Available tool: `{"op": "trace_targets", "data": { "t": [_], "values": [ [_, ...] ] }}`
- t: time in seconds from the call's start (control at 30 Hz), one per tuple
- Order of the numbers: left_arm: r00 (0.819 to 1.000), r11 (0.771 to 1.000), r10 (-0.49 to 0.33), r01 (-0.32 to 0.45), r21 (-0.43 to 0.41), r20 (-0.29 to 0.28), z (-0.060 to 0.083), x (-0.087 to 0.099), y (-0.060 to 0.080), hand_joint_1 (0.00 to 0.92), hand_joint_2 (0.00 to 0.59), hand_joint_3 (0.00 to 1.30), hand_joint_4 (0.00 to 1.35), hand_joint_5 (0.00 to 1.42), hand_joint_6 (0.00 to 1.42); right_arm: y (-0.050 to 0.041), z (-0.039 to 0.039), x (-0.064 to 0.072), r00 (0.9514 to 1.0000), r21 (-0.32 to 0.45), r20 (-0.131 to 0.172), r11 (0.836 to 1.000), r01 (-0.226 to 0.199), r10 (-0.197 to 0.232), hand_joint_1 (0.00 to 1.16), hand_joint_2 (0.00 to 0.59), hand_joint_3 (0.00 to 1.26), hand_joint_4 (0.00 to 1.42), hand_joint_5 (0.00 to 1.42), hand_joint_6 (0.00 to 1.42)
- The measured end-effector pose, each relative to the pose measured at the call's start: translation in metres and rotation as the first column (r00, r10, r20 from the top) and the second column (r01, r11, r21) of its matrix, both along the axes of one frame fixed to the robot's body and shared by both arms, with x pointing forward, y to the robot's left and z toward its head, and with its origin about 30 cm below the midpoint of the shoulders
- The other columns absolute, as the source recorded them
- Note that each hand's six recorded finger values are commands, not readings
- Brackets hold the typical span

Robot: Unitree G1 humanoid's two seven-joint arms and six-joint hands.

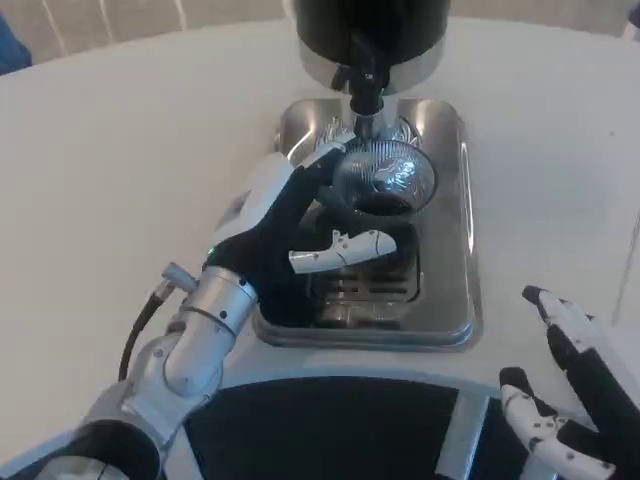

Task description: Grasp the cup under the faucet to collect the drink, then remove the cup.

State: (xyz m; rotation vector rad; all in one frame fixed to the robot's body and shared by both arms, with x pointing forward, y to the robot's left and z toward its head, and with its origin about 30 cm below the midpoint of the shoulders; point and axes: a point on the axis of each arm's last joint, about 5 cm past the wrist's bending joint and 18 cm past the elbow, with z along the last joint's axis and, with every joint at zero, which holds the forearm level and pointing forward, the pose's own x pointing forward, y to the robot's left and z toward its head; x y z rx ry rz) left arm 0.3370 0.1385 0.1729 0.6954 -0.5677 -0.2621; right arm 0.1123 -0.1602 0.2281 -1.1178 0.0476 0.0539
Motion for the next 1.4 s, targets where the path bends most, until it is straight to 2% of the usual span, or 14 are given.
{"op": "trace_targets", "data": {
  "t": [0.1, 0.5, 0.6, 0.8, 0.93, 1.23, 1.3, 1.4],
  "values": [
    [1.0, 1.0, 0.015, -0.015, -0.005, 0.006, 0.001, 0.001, -0.002, 0.388, 0.059, 0.25, 0.21, 0.49, 0.66, -0.0004, 0.0, 0.0, 1.0, 0.002, -0.004, 1.0, 0.003, -0.003, 0.22, 0.561, 0.01, 0.0, 0.0, 0.0],
    [0.998, 0.998, 0.052, -0.052, 0.035, 0.02, 0.002, 0.003, -0.01, 0.388, 0.059, 0.28, 0.22, 0.52, 0.77, -0.0017, 0.0007, -0.001, 0.9999, 0.0, -0.006, 1.0, 0.013, -0.013, 0.31, 0.557, 0.02, 0.0, 0.0, 0.0],
    [0.998, 0.998, 0.056, -0.057, 0.034, 0.021, 0.002, 0.003, -0.011, 0.388, 0.059, 0.31, 0.27, 0.59, 0.87, -0.0017, 0.0007, -0.001, 0.9999, -0.001, -0.006, 1.0, 0.014, -0.014, 0.33, 0.55, 0.03, 0.0, 0.0, 0.0],
    [0.995, 0.995, 0.096, -0.096, -0.002, 0.031, 0.0, 0.003, -0.016, 0.407, 0.072, 0.5, 0.49, 0.78, 1.06, -0.0025, 0.0005, -0.001, 0.9997, 0.005, -0.016, 1.0, 0.02, -0.02, 0.34, 0.546, 0.03, 0.0, 0.0, 0.0],
    [0.993, 0.993, 0.115, -0.114, -0.026, 0.04, -0.001, 0.003, -0.017, 0.419, 0.074, 0.59, 0.59, 0.87, 1.12, -0.0025, 0.0004, -0.001, 0.9996, 0.007, -0.018, 1.0, 0.021, -0.02, 0.37, 0.531, 0.02, 0.0, 0.0, 0.0],
    [0.99, 0.99, 0.131, -0.128, -0.056, 0.049, -0.006, 0.0, -0.016, 0.439, 0.074, 0.7, 0.73, 0.99, 1.23, -0.0024, 0.0, 0.001, 0.9995, 0.014, -0.022, 1.0, 0.023, -0.022, 0.38, 0.523, 0.02, 0.0, 0.0, 0.0],
    [0.99, 0.99, 0.13, -0.126, -0.065, 0.051, -0.008, -0.001, -0.016, 0.46, 0.089, 0.75, 0.79, 1.06, 1.27, -0.0021, -0.0005, 0.003, 0.9994, 0.016, -0.025, 1.0, 0.023, -0.022, 0.38, 0.521, 0.02, 0.0, 0.0, 0.0],
    [0.99, 0.988, 0.131, -0.127, -0.083, 0.053, -0.013, -0.004, -0.014, 0.548, 0.11, 0.87, 0.93, 1.2, 1.4, -0.0019, -0.0002, 0.004, 0.9995, 0.018, -0.022, 1.0, 0.024, -0.024, 0.39, 0.519, 0.02, 0.0, 0.0, 0.0]
  ]
}}
